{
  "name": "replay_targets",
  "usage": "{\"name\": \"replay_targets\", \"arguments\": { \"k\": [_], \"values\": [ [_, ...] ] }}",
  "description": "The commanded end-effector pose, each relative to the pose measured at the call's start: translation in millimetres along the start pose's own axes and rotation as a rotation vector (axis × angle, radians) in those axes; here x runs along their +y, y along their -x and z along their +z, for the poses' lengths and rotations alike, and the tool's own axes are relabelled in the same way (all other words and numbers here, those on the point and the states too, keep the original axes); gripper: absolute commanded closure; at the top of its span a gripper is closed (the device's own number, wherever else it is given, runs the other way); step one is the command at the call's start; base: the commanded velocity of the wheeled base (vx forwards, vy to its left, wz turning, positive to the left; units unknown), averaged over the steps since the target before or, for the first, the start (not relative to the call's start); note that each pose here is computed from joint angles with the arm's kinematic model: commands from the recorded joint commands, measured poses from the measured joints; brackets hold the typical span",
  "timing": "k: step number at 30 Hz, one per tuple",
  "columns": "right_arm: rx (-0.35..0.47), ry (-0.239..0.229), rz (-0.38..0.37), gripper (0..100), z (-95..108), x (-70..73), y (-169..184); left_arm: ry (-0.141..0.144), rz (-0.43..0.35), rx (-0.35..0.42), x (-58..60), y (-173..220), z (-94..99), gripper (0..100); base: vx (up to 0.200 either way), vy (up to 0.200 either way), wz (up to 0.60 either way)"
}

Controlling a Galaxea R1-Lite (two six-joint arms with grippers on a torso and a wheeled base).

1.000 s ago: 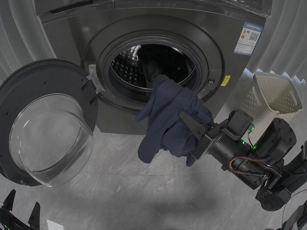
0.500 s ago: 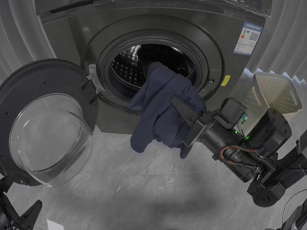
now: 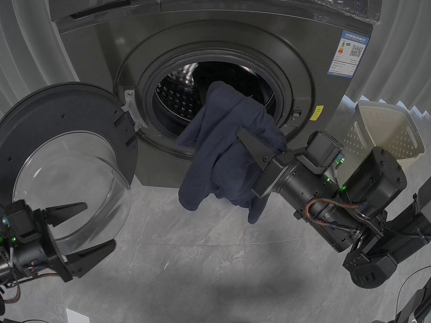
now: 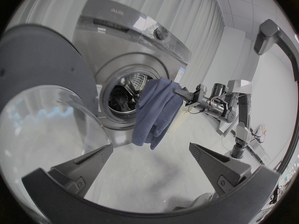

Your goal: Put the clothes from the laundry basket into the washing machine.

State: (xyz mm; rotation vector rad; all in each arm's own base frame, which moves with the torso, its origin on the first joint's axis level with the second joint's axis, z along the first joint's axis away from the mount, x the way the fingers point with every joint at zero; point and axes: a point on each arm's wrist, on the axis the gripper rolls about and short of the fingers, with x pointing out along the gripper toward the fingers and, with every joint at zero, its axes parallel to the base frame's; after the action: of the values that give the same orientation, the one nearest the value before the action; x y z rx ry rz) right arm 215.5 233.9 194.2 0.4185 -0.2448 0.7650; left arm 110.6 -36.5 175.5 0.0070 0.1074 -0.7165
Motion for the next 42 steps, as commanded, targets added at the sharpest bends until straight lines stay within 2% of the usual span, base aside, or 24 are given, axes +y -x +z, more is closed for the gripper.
{"name": "replay_targets", "arguments": {
  "k": [1, 3, 7, 12, 24, 28, 32, 42],
  "values": [
    [0.001, -0.003, -0.017, 100, 0.4, -4.4, 1.0, 0.053, -0.114, 0.145, 14.0, -73.1, -24.2, 0, 0.000, 0.000, 0.00],
    [0.000, -0.002, -0.031, 100, 0.4, -5.2, 1.8, 0.043, -0.111, 0.132, 16.0, -93.0, -29.1, 0, 0.000, 0.000, 0.00],
    [0.004, 0.000, -0.034, 100, 0.5, -4.9, 3.5, 0.048, -0.113, 0.125, 17.0, -109.7, -32.4, 0, 0.000, 0.000, 0.00],
    [0.014, -0.002, -0.029, 100, 2.8, -2.4, 9.1, 0.054, -0.155, 0.159, 14.2, -137.3, -40.3, 0, 0.000, 0.000, 0.00],
    [0.023, -0.004, -0.024, 100, 3.1, -0.2, 12.5, 0.049, -0.160, 0.148, 26.2, -182.9, -43.7, 0, 0.000, 0.000, 0.00],
    [0.024, -0.003, -0.023, 100, 2.6, 0.2, 12.4, 0.049, -0.158, 0.151, 30.5, -198.2, -49.6, 0, 0.000, 0.000, 0.00],
    [0.026, -0.003, -0.022, 100, 2.2, 0.5, 12.8, 0.042, -0.145, 0.123, 38.5, -213.5, -55.3, 0, 0.000, 0.000, 0.00],
    [0.028, -0.008, -0.014, 100, 1.1, 3.1, 12.9, 0.027, -0.154, 0.092, 42.8, -239.9, -59.2, 0, 0.000, 0.000, 0.00]
  ]
}}
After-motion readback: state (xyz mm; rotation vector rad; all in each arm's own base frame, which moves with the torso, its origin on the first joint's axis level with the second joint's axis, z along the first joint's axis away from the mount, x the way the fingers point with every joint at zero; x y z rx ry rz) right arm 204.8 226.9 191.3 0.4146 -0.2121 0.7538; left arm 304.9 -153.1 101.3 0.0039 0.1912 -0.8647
